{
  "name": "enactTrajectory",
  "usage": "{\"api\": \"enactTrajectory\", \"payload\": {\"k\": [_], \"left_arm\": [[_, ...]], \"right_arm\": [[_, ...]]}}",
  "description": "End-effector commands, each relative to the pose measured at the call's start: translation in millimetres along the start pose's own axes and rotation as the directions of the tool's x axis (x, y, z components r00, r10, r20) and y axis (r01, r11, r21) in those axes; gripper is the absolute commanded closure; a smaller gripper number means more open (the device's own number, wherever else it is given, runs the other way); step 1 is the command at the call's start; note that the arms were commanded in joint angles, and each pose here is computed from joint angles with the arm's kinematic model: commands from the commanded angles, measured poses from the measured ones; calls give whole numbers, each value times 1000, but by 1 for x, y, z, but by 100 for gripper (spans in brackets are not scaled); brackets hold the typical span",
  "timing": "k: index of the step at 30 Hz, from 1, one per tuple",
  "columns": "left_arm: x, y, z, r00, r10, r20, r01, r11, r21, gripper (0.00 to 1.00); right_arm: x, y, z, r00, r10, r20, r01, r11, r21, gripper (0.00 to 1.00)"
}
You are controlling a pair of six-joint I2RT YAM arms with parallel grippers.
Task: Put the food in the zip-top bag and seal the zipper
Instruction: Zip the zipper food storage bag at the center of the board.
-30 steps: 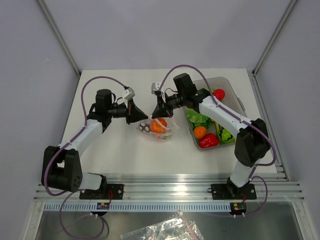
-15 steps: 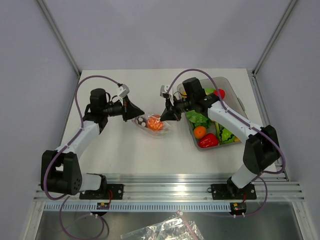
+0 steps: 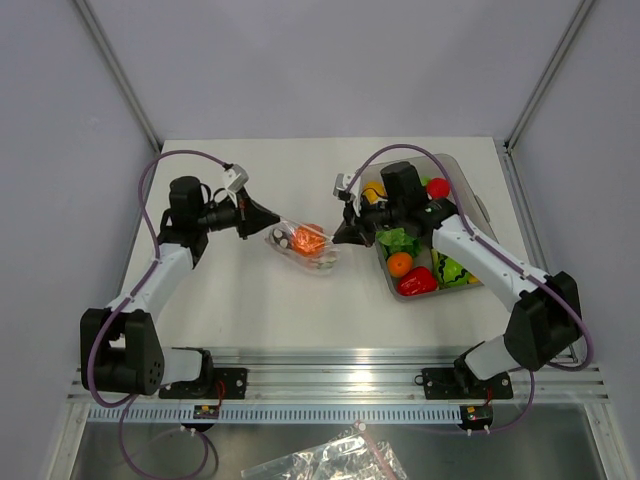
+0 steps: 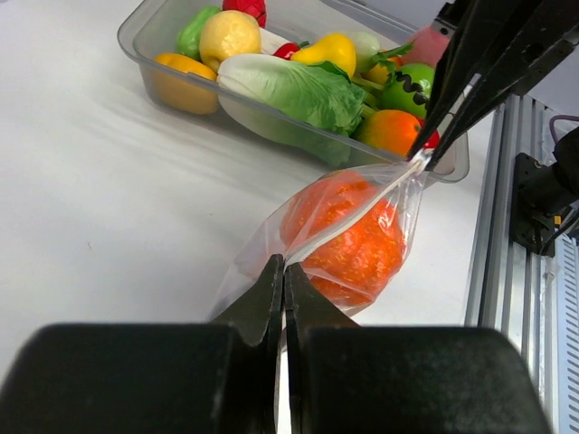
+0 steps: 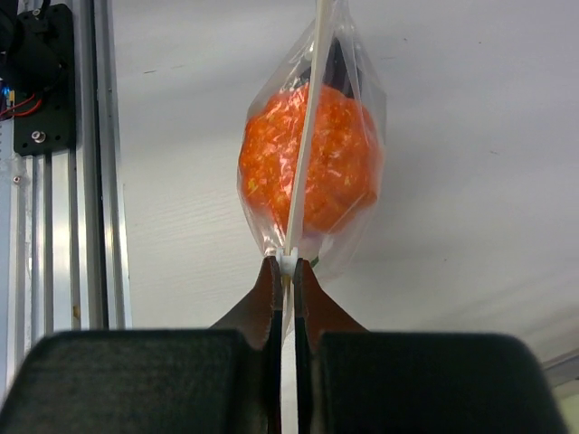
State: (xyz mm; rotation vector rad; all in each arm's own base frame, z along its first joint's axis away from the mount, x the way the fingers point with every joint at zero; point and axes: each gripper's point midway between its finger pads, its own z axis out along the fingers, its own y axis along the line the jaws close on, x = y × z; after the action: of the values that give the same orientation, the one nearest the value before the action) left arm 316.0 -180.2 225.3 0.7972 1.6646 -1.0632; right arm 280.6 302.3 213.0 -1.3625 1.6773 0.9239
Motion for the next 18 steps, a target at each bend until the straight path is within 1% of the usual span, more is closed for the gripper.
{"api": "enactTrajectory", "payload": {"k": [1,6,18], "left_arm": [[-27,24,-14,992,108,62,-99,986,-131,100],[-27,30,-17,993,104,64,-93,983,-159,100],[-28,33,-20,993,102,66,-89,981,-174,100]], "right_arm": [[10,4,-21,998,53,-26,-51,997,58,100],[15,7,-31,998,61,-18,-59,994,95,100],[23,7,-38,997,76,-19,-72,988,133,100]]}}
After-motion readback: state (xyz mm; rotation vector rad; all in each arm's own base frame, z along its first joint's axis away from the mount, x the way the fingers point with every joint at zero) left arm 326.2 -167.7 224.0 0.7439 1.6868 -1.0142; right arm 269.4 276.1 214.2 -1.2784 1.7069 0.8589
